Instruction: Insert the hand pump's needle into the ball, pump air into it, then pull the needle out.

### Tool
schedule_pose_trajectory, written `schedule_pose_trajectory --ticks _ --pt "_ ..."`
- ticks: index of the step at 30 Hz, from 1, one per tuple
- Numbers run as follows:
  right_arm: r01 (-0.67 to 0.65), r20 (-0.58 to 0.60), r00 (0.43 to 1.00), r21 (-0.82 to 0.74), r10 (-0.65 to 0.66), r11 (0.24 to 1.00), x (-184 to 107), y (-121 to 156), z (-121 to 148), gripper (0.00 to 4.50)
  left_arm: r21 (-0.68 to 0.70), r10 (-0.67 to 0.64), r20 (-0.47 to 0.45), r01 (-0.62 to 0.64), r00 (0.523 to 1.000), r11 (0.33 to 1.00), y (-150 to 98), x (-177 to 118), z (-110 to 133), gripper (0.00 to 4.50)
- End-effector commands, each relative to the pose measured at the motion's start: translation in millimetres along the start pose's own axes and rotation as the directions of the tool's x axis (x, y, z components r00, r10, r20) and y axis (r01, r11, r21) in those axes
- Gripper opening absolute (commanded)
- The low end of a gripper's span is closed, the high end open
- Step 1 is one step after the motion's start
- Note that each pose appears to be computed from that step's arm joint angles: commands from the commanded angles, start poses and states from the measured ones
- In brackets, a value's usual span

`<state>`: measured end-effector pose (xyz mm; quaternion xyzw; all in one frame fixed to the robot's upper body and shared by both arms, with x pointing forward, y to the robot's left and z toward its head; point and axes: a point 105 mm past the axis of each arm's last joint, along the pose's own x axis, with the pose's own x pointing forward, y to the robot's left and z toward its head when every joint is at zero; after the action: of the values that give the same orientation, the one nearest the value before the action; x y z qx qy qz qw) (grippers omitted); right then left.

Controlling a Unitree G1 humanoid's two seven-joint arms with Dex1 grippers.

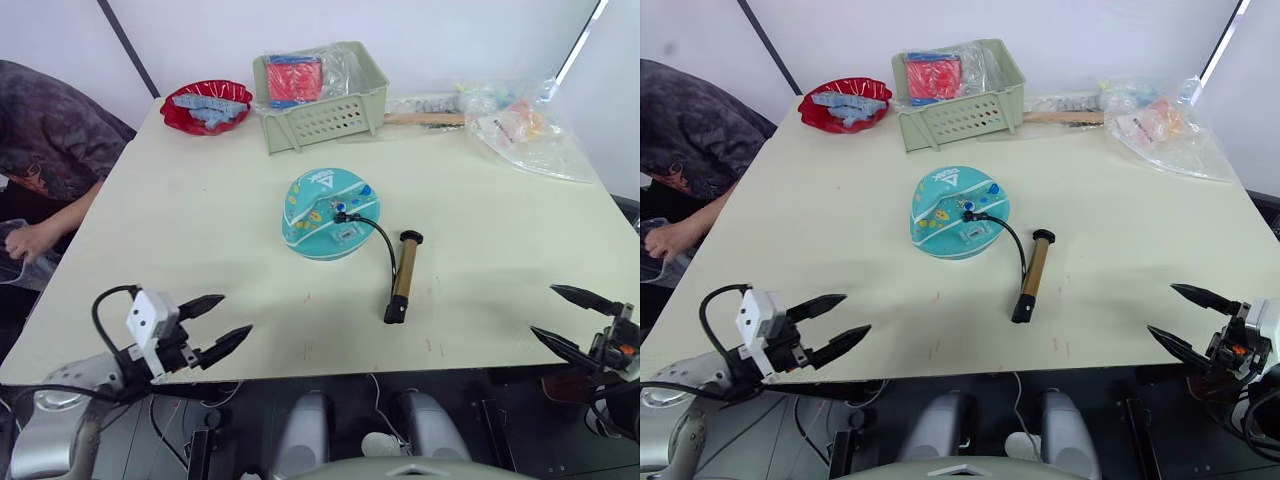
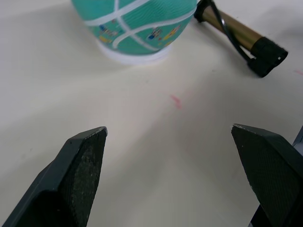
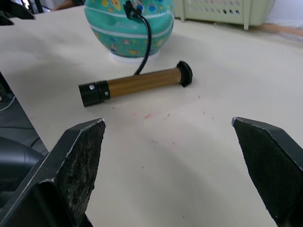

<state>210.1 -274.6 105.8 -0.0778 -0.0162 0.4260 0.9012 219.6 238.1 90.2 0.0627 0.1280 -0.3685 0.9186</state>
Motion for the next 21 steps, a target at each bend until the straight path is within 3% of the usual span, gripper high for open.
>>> schedule_pose_trajectory --ticks 1,7,13,21 --pt "-0.038 0.029 0.999 -0.020 0.038 0.999 2 5 11 4.50 -0.008 -0.040 0.027 0.040 0.999 0.999 -18 18 15 4.43" --pt "-0.116 0.057 0.992 -0.016 0.117 0.993 12 15 18 4.50 -0.005 -0.130 0.011 0.130 0.991 0.991 -56 76 32 4.43" --pt "-0.156 0.064 0.985 -0.020 0.157 0.988 21 22 17 4.50 0.033 -0.186 -0.040 0.187 0.982 0.982 -77 118 38 4.43" --pt "-0.162 0.073 0.984 -0.025 0.163 0.987 23 27 18 4.50 -0.009 -0.152 -0.098 0.152 0.983 0.988 -94 157 43 4.43"
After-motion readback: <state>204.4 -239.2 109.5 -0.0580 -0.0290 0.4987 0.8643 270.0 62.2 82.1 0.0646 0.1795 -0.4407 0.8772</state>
